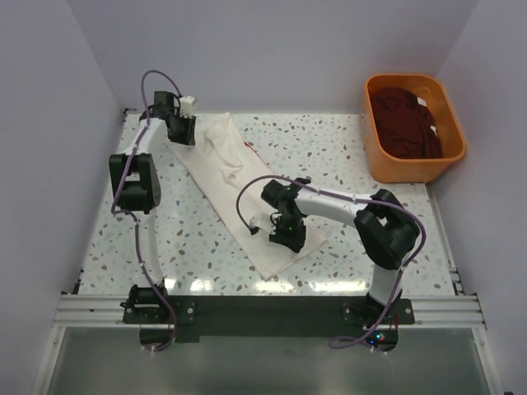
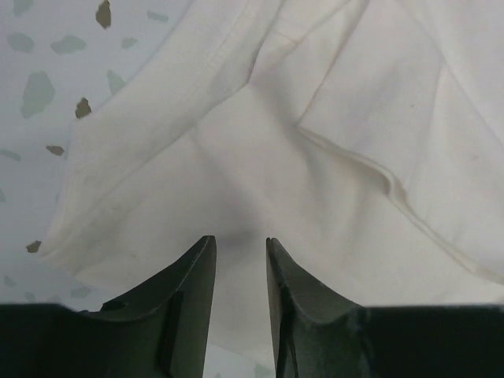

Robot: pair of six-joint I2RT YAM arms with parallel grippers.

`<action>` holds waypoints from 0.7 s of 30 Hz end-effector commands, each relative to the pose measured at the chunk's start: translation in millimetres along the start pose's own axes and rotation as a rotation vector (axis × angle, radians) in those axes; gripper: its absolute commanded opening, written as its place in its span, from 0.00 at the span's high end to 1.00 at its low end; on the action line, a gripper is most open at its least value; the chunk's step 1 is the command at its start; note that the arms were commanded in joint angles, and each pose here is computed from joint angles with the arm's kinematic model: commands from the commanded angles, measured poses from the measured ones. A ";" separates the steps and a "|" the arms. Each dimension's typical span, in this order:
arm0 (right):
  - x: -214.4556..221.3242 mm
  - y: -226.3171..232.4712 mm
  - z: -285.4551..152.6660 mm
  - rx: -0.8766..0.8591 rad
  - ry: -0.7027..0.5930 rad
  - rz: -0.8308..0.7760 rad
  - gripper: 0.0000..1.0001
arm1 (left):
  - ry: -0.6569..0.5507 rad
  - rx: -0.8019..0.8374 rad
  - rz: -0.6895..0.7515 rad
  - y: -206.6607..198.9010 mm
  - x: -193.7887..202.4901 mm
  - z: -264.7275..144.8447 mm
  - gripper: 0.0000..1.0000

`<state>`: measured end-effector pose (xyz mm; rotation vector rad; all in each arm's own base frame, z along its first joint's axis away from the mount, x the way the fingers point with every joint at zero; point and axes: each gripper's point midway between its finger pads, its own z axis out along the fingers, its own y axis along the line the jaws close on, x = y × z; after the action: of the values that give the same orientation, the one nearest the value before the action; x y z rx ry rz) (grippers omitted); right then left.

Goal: Fold and stack the t-shirts
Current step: Fold the tshirt

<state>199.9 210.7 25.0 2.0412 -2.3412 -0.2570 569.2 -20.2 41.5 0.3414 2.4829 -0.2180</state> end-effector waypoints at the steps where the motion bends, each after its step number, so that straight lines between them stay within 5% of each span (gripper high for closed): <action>1: -9.2 14.7 -27.8 -0.095 -0.072 0.155 0.83 | -0.214 0.016 0.051 -7.0 -79.6 -60.9 0.62; 4: -6.9 -4.9 -36.8 -0.061 -0.098 0.187 0.83 | -0.251 0.011 0.070 -15.5 -83.0 -93.6 0.60; 13: 11.1 -56.5 -11.1 0.100 0.022 0.160 0.86 | -0.175 0.082 0.017 -52.5 -5.9 -125.9 0.58; 21: 29.3 -16.8 33.4 -0.037 0.141 0.157 0.94 | -0.149 0.072 0.000 -59.8 16.7 -146.0 0.59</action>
<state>238.1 187.5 11.3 1.8260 -2.4667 -0.1216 462.2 -40.0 127.6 0.3601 2.3869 -0.3233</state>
